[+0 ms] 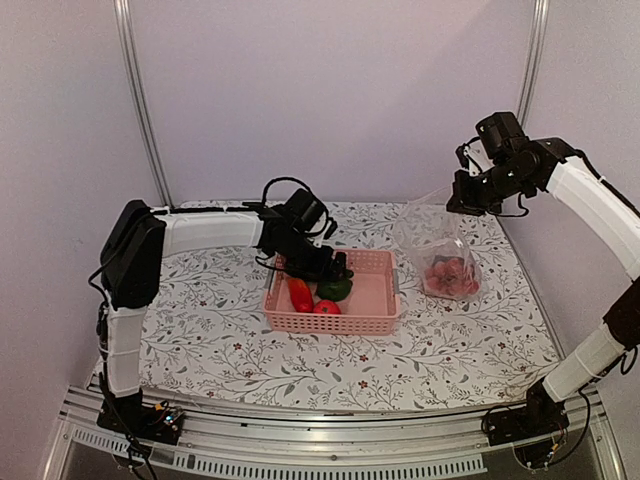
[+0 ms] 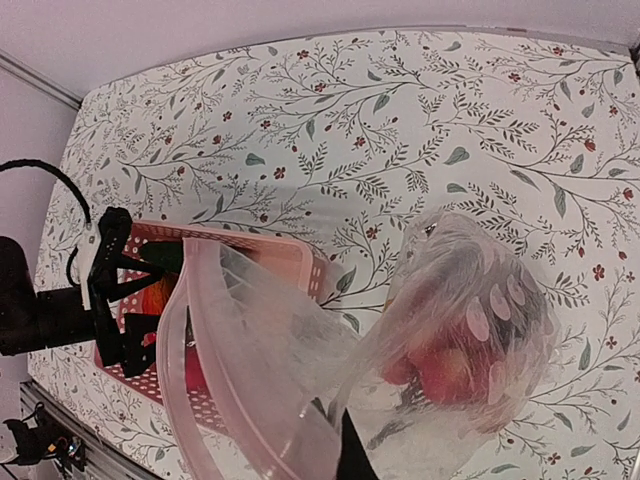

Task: Place the food in the zip-top bag and seal the zipper
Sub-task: Pick up the fake fruit from the bin, then place the fake fruit in the zipper food storage bag.

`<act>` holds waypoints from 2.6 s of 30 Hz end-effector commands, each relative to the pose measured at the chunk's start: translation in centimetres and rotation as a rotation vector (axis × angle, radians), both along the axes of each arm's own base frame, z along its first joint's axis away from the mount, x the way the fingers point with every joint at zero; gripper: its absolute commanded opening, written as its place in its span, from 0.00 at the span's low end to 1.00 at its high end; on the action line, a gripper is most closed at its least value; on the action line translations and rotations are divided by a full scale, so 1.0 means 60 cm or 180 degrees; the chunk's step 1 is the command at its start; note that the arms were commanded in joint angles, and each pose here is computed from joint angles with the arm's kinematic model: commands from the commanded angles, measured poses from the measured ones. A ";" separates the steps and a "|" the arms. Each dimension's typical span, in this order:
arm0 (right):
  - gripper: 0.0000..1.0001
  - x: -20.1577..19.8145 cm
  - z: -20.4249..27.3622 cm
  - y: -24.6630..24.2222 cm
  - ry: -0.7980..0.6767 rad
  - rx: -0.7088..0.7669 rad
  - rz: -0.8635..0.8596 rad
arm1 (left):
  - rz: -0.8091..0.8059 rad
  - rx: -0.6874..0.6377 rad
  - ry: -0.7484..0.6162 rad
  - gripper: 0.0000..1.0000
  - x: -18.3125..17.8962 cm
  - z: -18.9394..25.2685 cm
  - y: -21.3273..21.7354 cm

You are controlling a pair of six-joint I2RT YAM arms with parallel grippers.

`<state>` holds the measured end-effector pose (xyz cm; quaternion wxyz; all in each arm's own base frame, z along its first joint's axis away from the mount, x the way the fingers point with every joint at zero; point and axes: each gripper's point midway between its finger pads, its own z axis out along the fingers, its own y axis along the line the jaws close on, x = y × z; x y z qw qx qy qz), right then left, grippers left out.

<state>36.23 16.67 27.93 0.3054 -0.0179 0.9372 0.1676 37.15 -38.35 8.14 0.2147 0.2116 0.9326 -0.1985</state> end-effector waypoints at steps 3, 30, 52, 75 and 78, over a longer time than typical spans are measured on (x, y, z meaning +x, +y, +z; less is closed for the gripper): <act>0.00 -0.012 0.010 0.014 -0.0044 0.0180 0.0158 | -0.0341 0.0026 -0.0070 1.00 0.032 -0.022 -0.024; 0.00 -0.007 -0.003 0.028 0.0019 0.0275 0.0223 | -0.0775 -0.0195 -0.0276 0.50 -0.027 0.075 -0.054; 0.00 0.002 0.005 0.028 0.0019 0.0207 0.0229 | -0.1288 -0.1695 -0.0752 0.38 -0.090 0.381 -0.197; 0.00 0.005 0.004 0.038 0.0063 0.0299 0.0252 | -0.0872 -0.1594 -0.1048 0.85 -0.046 0.405 -0.196; 0.00 0.005 0.004 0.038 0.0061 0.0311 0.0247 | -0.0803 -0.1252 -0.1033 0.86 -0.057 0.379 -0.152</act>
